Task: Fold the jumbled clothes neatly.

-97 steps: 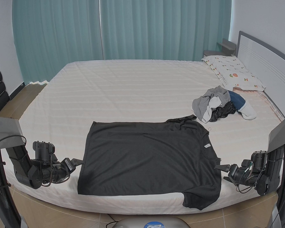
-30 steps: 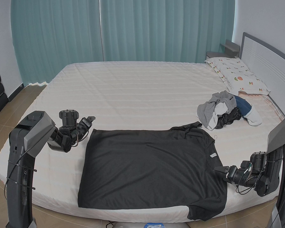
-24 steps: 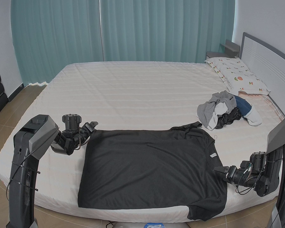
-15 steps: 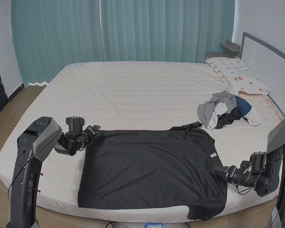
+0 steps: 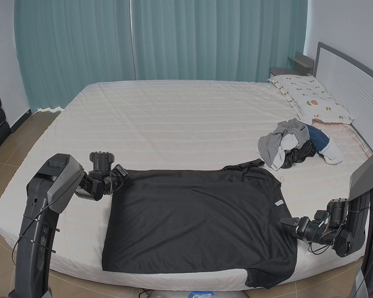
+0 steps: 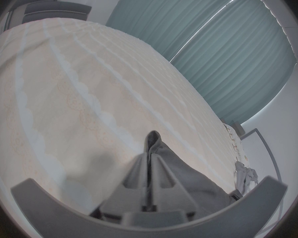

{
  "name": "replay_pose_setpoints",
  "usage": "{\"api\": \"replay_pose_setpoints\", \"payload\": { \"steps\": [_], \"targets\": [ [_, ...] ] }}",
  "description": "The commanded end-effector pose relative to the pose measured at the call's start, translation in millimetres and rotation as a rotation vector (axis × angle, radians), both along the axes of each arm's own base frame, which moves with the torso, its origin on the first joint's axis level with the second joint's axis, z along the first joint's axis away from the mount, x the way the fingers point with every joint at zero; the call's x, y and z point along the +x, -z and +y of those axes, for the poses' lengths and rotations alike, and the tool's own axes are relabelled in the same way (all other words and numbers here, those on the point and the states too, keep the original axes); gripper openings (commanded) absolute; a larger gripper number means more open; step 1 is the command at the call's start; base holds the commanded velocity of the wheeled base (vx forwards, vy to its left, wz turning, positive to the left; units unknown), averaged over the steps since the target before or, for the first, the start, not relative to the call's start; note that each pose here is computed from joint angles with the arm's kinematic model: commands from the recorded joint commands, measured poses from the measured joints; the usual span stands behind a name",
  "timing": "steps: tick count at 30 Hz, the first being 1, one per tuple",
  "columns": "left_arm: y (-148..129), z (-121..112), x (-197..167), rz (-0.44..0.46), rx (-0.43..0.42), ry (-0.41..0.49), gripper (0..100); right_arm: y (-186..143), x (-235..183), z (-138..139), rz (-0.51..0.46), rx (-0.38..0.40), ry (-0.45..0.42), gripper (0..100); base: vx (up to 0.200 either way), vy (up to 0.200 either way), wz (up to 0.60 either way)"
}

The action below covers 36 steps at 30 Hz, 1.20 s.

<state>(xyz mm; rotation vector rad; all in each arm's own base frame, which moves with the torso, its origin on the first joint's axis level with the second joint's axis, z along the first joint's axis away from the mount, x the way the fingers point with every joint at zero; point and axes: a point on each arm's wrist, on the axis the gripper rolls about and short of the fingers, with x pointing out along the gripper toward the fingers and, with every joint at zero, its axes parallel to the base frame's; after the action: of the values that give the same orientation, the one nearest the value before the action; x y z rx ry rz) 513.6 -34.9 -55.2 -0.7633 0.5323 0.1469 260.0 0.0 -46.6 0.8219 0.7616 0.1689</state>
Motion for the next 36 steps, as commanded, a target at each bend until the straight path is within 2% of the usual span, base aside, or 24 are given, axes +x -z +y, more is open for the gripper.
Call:
{"api": "replay_pose_setpoints", "payload": {
  "steps": [1, 5, 30, 36],
  "targets": [
    [1, 3, 5, -0.021, 0.028, -0.059, 0, 0, 0, 0, -0.007, 0.0, -0.001, 100, 0.0, 0.0, 0.0],
    [-1, 6, 8, -0.037, 0.045, -0.108, 0, 0, 0, 0, -0.007, 0.0, -0.001, 100, 0.0, 0.0, 0.0],
    [-4, 17, 13, -0.07, 0.066, -0.176, 0, 0, 0, 0, -0.007, 0.0, -0.001, 100, 0.0, 0.0, 0.0],
    [-6, 26, 14, -0.076, 0.063, -0.195, 0, 0, 0, 0, -0.007, 0.0, -0.001, 100, 0.0, 0.0, 0.0]
  ]
}}
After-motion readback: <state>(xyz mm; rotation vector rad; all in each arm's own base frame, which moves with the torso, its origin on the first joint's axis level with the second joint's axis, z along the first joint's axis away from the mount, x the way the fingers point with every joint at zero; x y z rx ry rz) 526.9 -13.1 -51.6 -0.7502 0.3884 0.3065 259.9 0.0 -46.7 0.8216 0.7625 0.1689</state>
